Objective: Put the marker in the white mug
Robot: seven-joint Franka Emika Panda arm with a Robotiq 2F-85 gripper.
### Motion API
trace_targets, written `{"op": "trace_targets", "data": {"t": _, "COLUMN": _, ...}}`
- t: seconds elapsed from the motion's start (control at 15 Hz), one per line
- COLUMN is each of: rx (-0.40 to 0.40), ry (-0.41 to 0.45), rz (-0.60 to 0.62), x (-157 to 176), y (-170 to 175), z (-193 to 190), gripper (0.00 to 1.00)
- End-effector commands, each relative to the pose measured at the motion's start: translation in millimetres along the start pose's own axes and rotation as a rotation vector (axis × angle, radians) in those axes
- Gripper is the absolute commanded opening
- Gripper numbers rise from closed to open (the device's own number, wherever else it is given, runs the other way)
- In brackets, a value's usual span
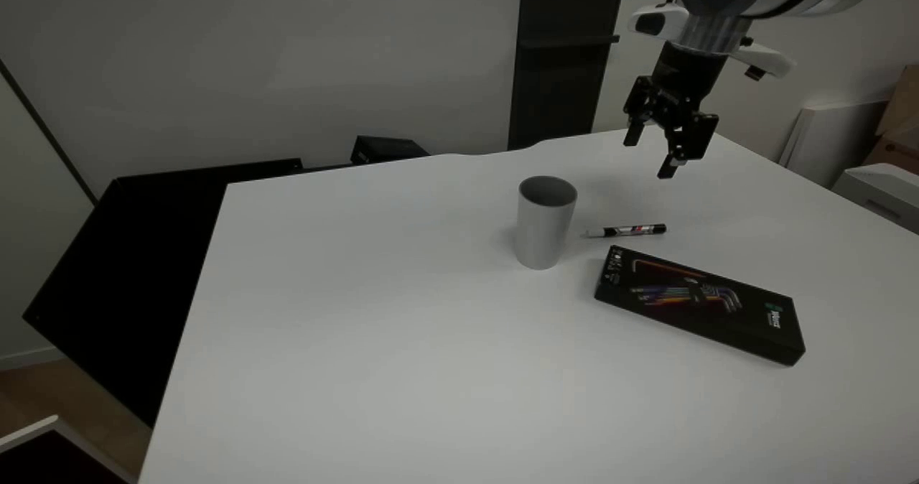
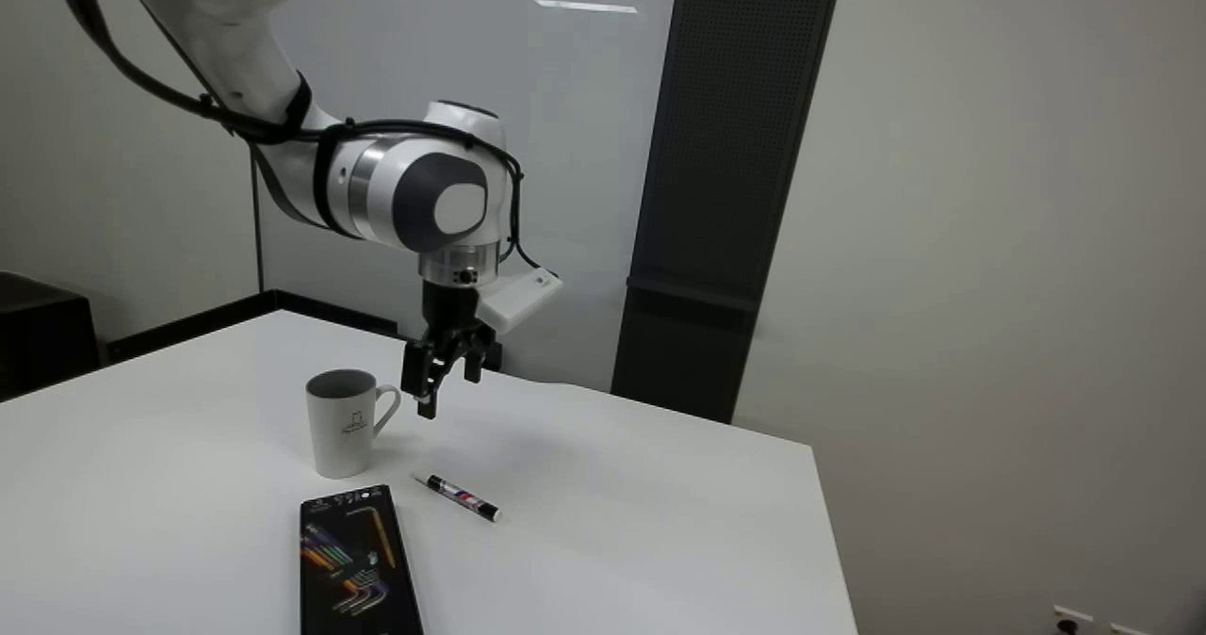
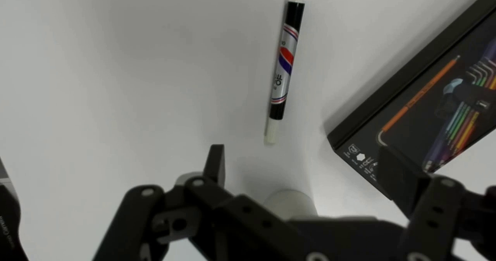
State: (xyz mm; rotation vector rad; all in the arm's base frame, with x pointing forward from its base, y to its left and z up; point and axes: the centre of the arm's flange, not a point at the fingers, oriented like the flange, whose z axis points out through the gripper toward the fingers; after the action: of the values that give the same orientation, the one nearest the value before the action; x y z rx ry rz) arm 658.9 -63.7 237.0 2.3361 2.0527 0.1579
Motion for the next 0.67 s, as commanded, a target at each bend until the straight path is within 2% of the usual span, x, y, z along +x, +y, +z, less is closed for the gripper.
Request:
{"op": "trace_targets", "data": {"t": 0.0, "rx": 0.008, "ry": -0.013, "rz": -0.006, "x": -3, "y": 5, "z": 21, "gripper": 1.00}}
{"op": "trace_targets", "data": {"t": 0.33, "rx": -0.027, "ry": -0.036, "rz": -0.027, "x": -4, "y": 10, "z": 42, "gripper": 1.00}}
{"op": "trace_targets", "data": {"t": 0.4, "rx": -0.022, "ry": -0.042, "rz": 0.002, "x": -4, "y": 12, "z": 45, "gripper": 1.00}}
{"op": "trace_targets", "data": {"t": 0.47, "rx": -0.008, "ry": -0.027, "rz": -0.026, "x": -3, "y": 0, "z": 41, "gripper": 1.00}}
{"op": "trace_targets", "data": {"t": 0.6, "rx": -0.007, "ry": -0.029, "rz": -0.022, "x": -4, "y": 1, "z": 44, "gripper": 1.00}}
